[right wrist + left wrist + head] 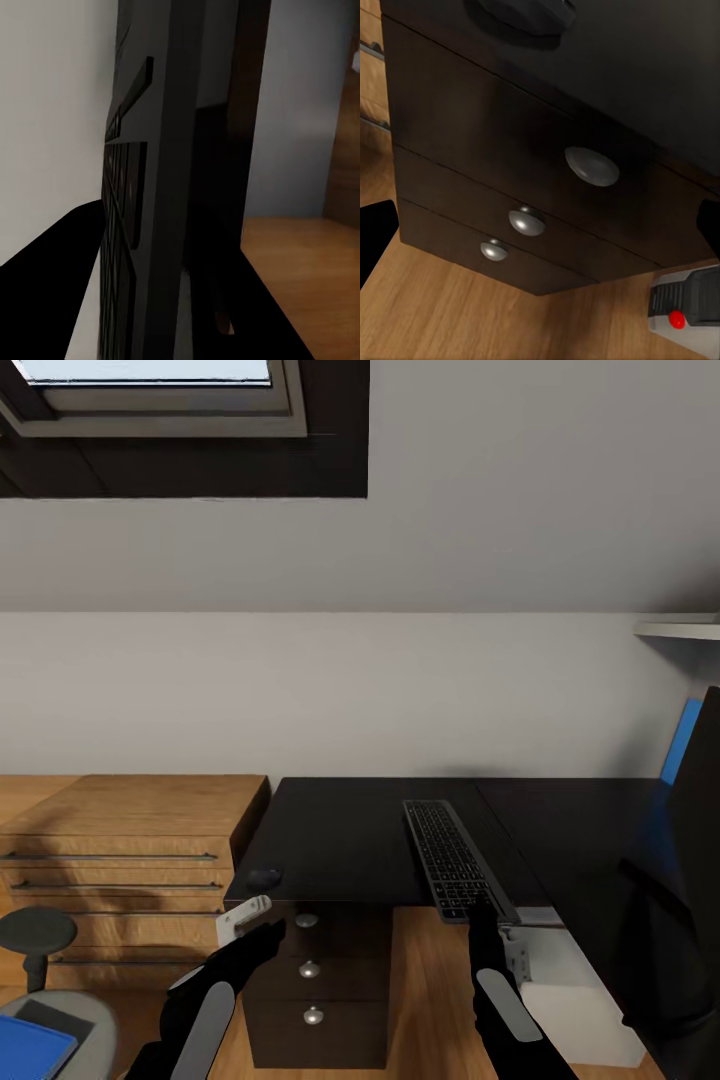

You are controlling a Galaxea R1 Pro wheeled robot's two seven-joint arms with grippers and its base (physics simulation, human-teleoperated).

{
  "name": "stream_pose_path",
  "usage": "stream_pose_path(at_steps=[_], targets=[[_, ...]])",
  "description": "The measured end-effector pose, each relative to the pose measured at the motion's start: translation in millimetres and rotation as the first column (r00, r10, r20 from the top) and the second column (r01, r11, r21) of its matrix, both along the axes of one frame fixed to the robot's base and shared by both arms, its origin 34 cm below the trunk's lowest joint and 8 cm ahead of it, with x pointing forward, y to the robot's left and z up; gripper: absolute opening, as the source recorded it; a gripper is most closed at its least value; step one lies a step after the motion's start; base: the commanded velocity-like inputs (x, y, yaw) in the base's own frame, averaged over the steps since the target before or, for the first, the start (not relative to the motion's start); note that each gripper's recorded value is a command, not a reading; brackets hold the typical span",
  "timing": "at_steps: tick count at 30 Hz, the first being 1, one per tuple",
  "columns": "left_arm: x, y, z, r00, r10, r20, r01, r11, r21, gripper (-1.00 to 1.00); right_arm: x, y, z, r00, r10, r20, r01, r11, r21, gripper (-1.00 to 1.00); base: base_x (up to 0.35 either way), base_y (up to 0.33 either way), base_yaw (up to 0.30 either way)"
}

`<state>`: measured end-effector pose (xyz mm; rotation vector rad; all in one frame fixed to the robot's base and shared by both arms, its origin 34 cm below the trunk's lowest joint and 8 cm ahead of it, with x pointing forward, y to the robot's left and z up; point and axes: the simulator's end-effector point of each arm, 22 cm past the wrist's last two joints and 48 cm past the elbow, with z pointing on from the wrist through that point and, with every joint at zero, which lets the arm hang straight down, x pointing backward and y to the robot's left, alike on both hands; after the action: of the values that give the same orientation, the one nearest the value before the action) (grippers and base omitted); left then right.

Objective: In the bedroom, organize the workspace by keeping the computer under the desk, ensuring the monitor is on the desk, placing the keyboard on the desk next to the monitor, placing the mouse on the desk next to the keyboard, moving the folder from the swivel chair onto the desk next to the mouse, stacking the notebook on top of the folder with the pen on top of the notebook, and positioning the swivel chair next to the desk.

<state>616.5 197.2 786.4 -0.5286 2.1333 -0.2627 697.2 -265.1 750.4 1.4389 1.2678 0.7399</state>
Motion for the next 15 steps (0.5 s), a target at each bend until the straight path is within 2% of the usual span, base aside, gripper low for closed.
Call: stream_pose_path(at_steps=[3,4,15], targets=[[0.0,0.0,0.0,1.0,0.0,0.0,0.0,1.0,0.0,1.0,0.1,-0.3,0.4,1.0,-0.001,0.001,0.001,1.0,0.0,-1.0,0.0,0.0,0.0],[0.0,0.1,0.0,1.0,0.0,0.0,0.0,1.0,0.0,1.0,0.1,-0.2,0.6,1.0,-0.001,0.001,0.001,1.0,-0.001,1.0,0.0,0.0,0.0],[0.0,1.9,-0.4,1.0,0.004,-0.001,-0.004,1.0,0.001,1.0,0.1,0.1,0.3,1.0,0.0,0.0,0.0,1.0,-0.002,1.0,0.0,0.0,0.0]])
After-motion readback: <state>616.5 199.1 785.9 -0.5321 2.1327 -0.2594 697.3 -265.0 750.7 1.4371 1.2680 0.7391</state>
